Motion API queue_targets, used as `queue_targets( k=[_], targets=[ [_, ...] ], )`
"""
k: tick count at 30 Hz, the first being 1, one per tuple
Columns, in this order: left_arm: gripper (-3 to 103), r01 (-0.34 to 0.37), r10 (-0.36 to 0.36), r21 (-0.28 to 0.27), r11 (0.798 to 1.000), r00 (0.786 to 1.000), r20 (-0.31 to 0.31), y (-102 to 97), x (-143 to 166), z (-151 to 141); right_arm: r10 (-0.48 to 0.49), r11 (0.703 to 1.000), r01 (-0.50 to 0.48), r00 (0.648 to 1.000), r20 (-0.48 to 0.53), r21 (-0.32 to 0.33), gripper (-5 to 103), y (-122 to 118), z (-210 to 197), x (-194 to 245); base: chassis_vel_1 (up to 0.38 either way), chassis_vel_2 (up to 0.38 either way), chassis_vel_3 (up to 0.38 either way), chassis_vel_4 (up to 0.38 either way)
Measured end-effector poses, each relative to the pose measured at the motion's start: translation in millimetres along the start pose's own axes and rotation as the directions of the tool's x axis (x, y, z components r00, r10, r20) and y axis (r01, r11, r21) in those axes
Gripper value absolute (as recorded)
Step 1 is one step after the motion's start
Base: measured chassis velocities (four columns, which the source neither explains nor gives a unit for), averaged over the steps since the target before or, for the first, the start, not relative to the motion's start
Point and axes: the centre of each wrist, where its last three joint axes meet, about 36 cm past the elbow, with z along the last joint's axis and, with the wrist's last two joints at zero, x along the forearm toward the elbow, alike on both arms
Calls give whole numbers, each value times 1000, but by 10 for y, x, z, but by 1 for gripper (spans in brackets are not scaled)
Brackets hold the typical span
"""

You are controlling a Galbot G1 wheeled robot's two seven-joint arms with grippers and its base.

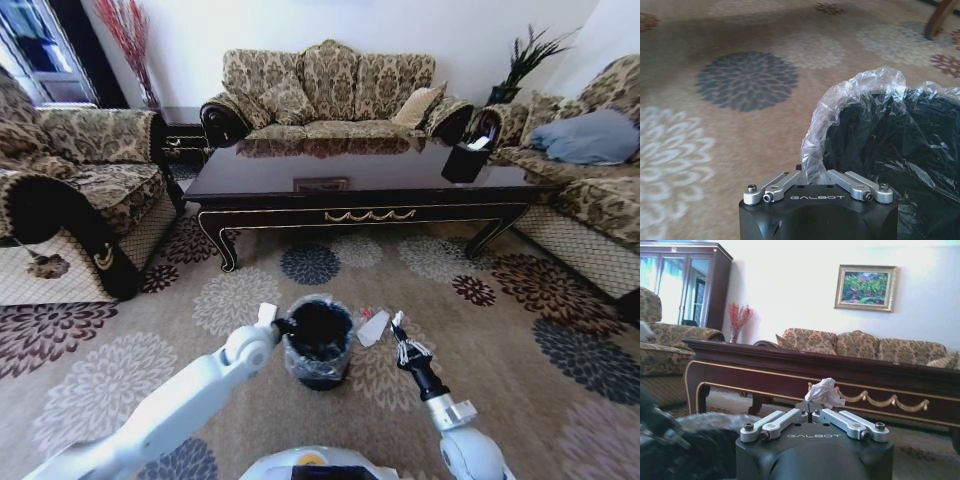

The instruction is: Move to the front of the table and pick up the trash from the floor, then place it into the trash bin.

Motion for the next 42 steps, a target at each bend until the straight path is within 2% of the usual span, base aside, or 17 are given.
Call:
queue_targets(
  k=[5, 11, 20, 22, 26, 27, 29, 31, 33, 34, 36, 37, 40, 42],
  targets=[
    [3, -30, 30, -9, 1000, 999, -25, -201, -107, -80, -40, 999, 40, 999, 23, 1, 0, 171, -111, 96, 0, 0, 0, 0],
    [3, -49, 49, -9, 999, 998, -46, -346, -155, -212, -75, 997, 75, 997, 25, -4, 0, 286, -89, 181, 0, 0, 0, 0],
    [3, -75, 74, -48, 996, 997, -38, -512, -83, -302, -91, 996, 91, 996, 3, -7, 0, 359, 19, 228, 0, 0, 0, 0],
    [3, -78, 76, -47, 996, 996, -39, -521, -73, -301, -91, 996, 91, 996, 0, -6, -3, 359, 30, 234, 0, 0, 0, 0],
    [3, -84, 82, -42, 996, 995, -49, -545, -34, -221, -91, 996, 91, 996, -7, -6, 19, 372, 69, 278, 0, 0, 0, 0],
    [3, -84, 82, -42, 996, 995, -49, -545, -34, -221, -91, 996, 91, 996, -7, -6, 19, 372, 69, 278, 0, 0, 0, 0],
    [3, -81, 79, -43, 996, 996, -48, -531, -10, -196, -93, 996, 93, 996, -3, -6, 30, 380, 47, 276, 0, 0, 0, 0],
    [3, -79, 77, -44, 996, 996, -46, -522, 2, -199, -94, 996, 94, 996, 0, -6, 30, 380, 31, 268, 0, 0, 0, 0],
    [3, -76, 74, -45, 996, 997, -39, -497, 13, -220, -92, 996, 92, 996, 6, -5, 40, 372, -5, 249, 0, 0, 0, 0],
    [3, -69, 68, -45, 997, 997, -28, -470, 17, -272, -90, 996, 90, 996, 10, -7, 51, 369, -33, 242, 0, 0, 0, 0],
    [3, -68, 67, -46, 997, 997, -26, -465, 18, -284, -90, 996, 90, 996, 9, -8, 51, 370, -39, 248, 0, 0, 0, 0],
    [3, -68, 67, -46, 997, 997, -25, -463, 19, -289, -91, 996, 91, 996, 8, -8, 62, 371, -41, 254, 0, 0, 0, 0],
    [3, -70, 69, -47, 996, 997, -24, -466, 26, -293, -102, 995, 102, 995, 4, -6, 78, 364, -47, 276, 0, 0, 0, 0],
    [3, -71, 70, -48, 996, 997, -25, -468, 26, -290, -109, 994, 109, 994, 5, -2, 78, 356, -48, 279, 0, 0, 0, 0]
  ],
)
